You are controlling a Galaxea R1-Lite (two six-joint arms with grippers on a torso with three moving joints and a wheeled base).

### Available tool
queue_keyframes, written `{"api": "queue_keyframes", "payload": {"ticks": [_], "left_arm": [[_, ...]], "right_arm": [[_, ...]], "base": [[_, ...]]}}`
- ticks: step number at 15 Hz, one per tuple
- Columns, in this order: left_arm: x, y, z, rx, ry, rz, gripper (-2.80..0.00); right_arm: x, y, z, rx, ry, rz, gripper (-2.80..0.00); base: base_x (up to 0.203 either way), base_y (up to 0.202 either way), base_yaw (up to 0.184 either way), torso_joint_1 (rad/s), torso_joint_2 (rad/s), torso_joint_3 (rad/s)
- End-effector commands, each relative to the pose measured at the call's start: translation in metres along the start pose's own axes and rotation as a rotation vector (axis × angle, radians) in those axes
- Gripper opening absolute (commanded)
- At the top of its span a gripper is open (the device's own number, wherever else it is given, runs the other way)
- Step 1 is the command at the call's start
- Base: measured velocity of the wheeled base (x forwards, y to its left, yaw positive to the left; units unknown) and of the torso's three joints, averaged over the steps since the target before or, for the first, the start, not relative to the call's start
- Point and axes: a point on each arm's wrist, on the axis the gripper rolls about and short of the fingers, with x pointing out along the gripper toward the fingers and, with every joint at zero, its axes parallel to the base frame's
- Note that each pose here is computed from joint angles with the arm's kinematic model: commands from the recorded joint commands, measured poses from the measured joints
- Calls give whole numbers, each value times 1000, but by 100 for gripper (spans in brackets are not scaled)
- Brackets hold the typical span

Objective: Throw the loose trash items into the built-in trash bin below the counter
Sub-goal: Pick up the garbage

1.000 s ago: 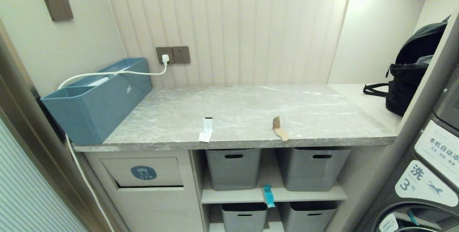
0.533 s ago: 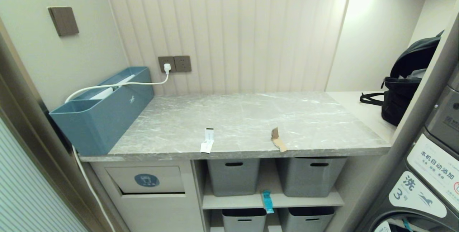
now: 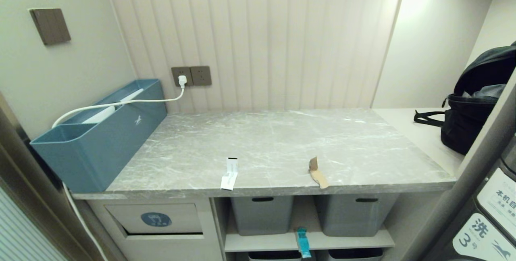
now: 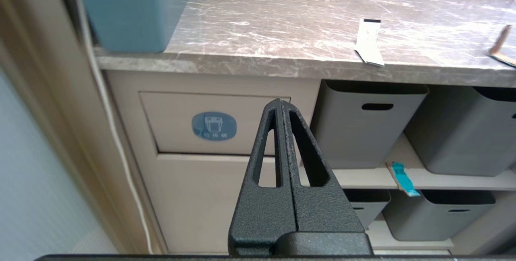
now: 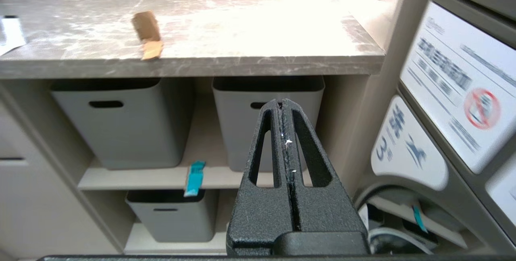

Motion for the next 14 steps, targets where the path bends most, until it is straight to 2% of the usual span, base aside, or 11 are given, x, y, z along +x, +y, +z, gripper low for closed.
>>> {"api": "queue_keyframes", "payload": {"ticks": [1, 3, 5, 6, 8, 10, 12, 14], "left_arm": [[0, 0, 0, 3, 4, -1, -280], [0, 0, 0, 8, 4, -4, -280], [0, 0, -1, 67, 5, -17, -280], [0, -1, -1, 78, 4, -30, -280], [0, -1, -1, 76, 5, -31, -280], [0, -1, -1, 75, 5, -33, -280], [0, -1, -1, 69, 3, -30, -280], [0, -1, -1, 65, 5, -28, -280]], "right_arm": [[0, 0, 0, 7, 0, -1, -280], [0, 0, 0, 9, 0, -1, -280], [0, 0, 0, -44, 1, 5, -280], [-1, 0, 4, -73, -14, 19, -280], [-8, 2, 41, -87, -95, 82, -280], [-1, 4, 94, -92, -95, 144, -280], [42, 7, 139, -77, 36, 249, -280], [102, 11, 159, -44, 189, 370, -280]], "base": [[117, 0, 3, 3, 12, 2], [0, 0, 0, 0, 0, 0], [0, 0, 0, 0, 0, 0], [0, 0, 0, 0, 0, 0], [0, 0, 0, 0, 0, 0], [0, 0, 0, 0, 0, 0], [0, 0, 0, 0, 0, 0], [0, 0, 0, 0, 0, 0]]}}
